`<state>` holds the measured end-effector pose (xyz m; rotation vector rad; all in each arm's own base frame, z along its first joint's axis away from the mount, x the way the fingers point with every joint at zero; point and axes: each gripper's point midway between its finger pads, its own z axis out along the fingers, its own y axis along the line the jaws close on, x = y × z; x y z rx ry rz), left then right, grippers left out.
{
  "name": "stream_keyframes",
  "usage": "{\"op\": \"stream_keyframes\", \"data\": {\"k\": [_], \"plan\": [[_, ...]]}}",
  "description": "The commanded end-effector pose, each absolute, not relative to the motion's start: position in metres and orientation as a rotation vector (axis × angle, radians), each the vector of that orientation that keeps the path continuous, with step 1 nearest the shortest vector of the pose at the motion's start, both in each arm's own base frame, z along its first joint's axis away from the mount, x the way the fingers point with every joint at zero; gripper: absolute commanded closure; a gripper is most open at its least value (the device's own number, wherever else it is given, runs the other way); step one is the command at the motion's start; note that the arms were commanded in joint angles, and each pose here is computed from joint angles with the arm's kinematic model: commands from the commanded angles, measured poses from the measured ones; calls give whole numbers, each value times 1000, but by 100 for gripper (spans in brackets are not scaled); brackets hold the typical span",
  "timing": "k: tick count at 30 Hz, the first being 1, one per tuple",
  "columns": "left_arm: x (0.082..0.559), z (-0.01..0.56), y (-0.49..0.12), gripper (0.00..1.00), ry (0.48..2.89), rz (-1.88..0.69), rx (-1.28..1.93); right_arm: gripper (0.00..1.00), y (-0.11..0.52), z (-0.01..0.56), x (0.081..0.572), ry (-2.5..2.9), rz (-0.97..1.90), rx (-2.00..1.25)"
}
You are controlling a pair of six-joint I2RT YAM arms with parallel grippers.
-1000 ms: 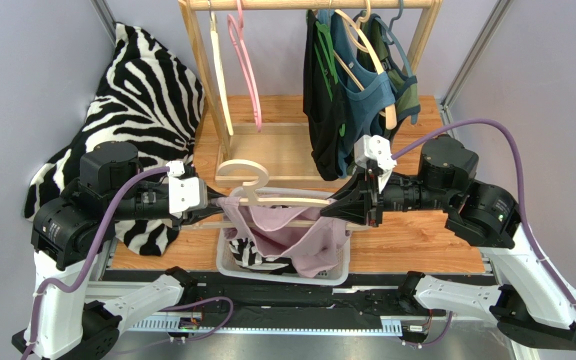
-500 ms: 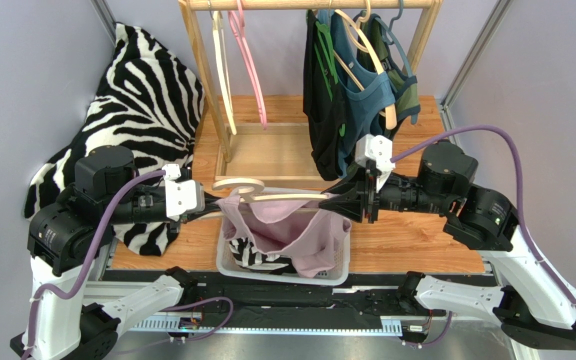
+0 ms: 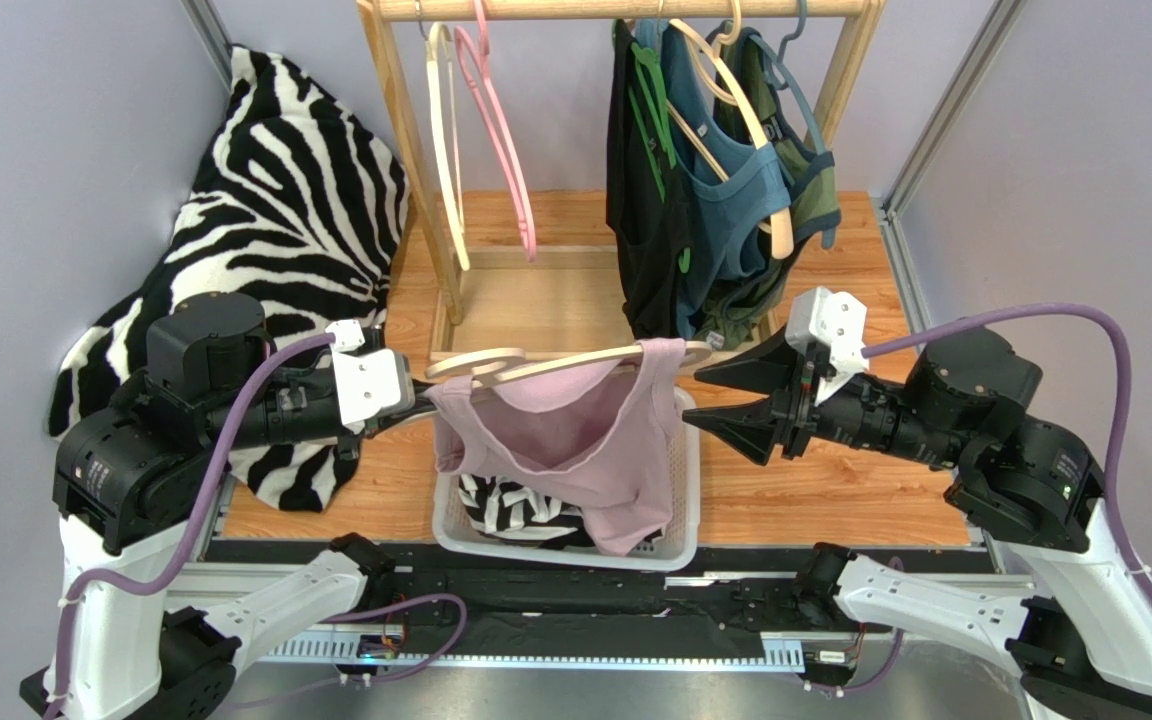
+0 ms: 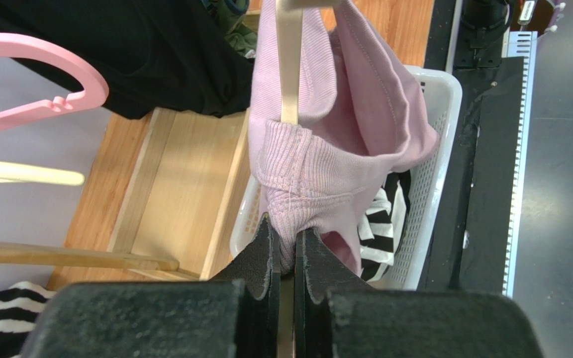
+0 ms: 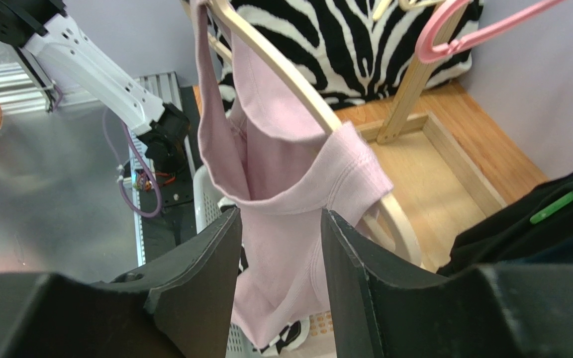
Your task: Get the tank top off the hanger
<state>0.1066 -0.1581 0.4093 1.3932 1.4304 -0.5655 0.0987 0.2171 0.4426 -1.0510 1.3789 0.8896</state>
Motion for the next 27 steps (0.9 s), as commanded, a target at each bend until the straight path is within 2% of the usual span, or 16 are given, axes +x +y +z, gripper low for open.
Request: {"op": "stream_keyframes", "data": {"k": [1,5,8,13,23,25,27], "plan": [[108,428,-159,100,1367,-548,1353,53,219,426,103,1435,892,-1031],[107,428,-160,100,1369,-557,1354,52,225,408,106,1466,916,-1007],[105,430,-160,100,1360,-563,1350,46,229,396,119,1489,882,-959],[101,432,-159,100,1354,-572,1349,44,232,408,145,1444,816,-831],[100,429,-160,100,1360,-582,1357,46,232,431,161,1382,777,-740],[99,429,-160,100,1355,-587,1361,49,234,437,161,1361,797,-721],[99,429,-161,100,1356,-594,1361,58,241,439,161,1353,829,-727]]}}
